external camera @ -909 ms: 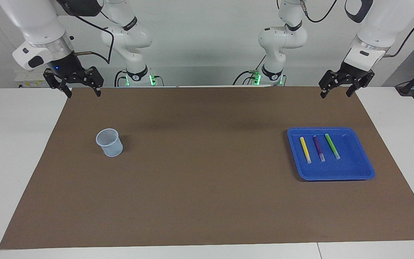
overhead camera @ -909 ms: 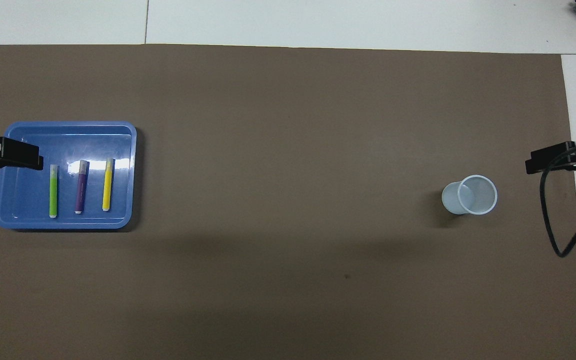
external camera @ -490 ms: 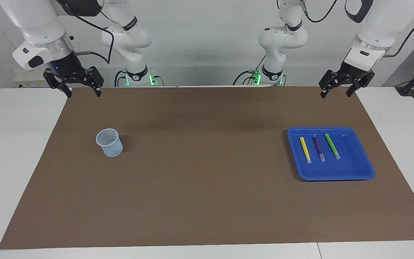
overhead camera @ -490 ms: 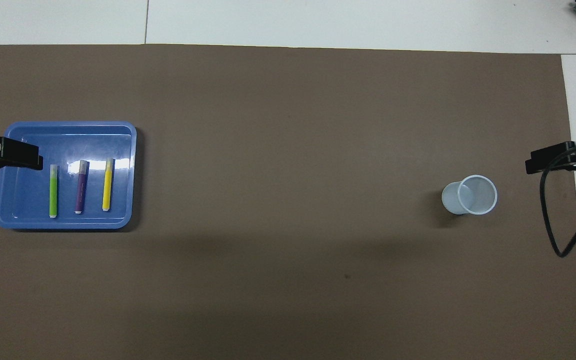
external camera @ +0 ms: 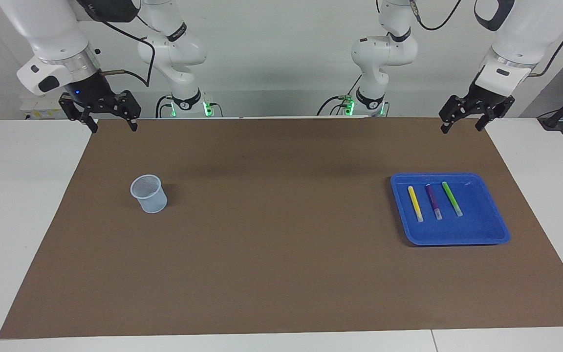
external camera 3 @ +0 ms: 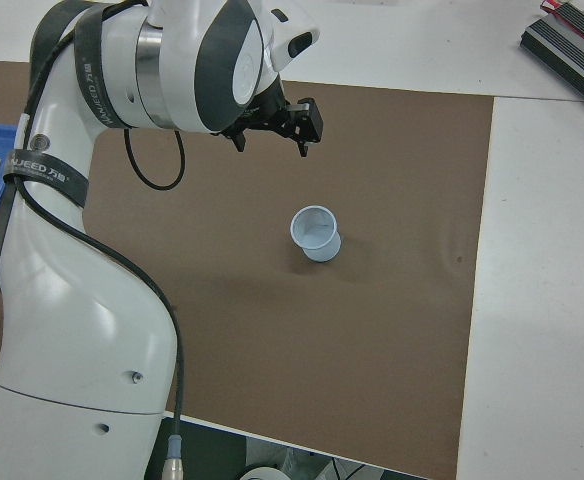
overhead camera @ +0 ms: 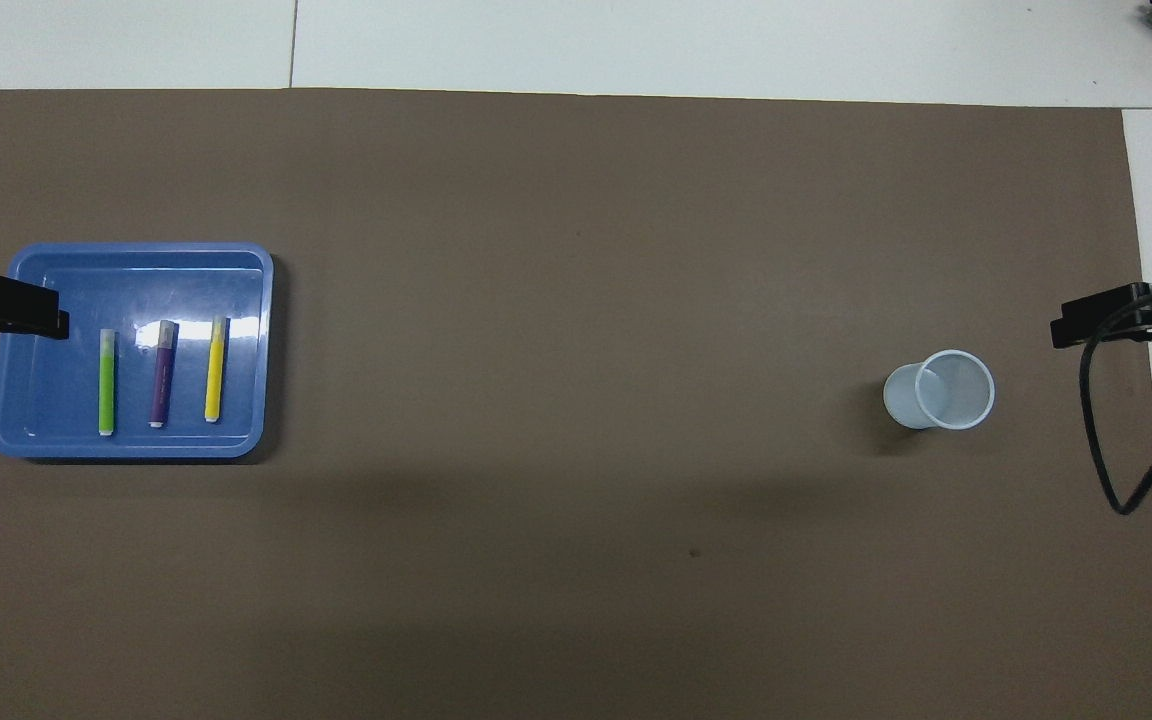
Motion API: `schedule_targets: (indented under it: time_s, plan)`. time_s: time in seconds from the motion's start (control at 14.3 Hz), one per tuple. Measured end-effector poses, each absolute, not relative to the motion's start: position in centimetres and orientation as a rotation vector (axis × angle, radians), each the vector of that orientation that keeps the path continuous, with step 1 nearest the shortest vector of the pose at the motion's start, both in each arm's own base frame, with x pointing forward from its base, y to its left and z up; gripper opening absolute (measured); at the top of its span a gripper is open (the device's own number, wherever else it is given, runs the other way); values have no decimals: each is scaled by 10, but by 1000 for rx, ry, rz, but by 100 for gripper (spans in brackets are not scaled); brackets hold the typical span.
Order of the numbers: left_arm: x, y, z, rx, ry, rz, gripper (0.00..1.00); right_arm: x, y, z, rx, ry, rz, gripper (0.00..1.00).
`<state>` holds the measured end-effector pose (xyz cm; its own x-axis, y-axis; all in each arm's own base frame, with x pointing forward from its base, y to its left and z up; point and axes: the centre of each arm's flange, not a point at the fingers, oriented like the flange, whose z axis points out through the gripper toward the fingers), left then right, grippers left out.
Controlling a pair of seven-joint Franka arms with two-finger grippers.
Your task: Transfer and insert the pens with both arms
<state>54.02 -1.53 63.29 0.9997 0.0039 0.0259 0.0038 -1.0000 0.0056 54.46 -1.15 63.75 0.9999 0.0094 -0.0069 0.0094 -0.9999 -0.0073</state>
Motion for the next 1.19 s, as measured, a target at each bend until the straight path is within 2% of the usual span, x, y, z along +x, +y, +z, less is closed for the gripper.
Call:
schedule_targets:
  time_s: [1.19]
  plan:
    - [541,-5,623,3134,36,80,100,545,-11,637,-3134,-15,11,100]
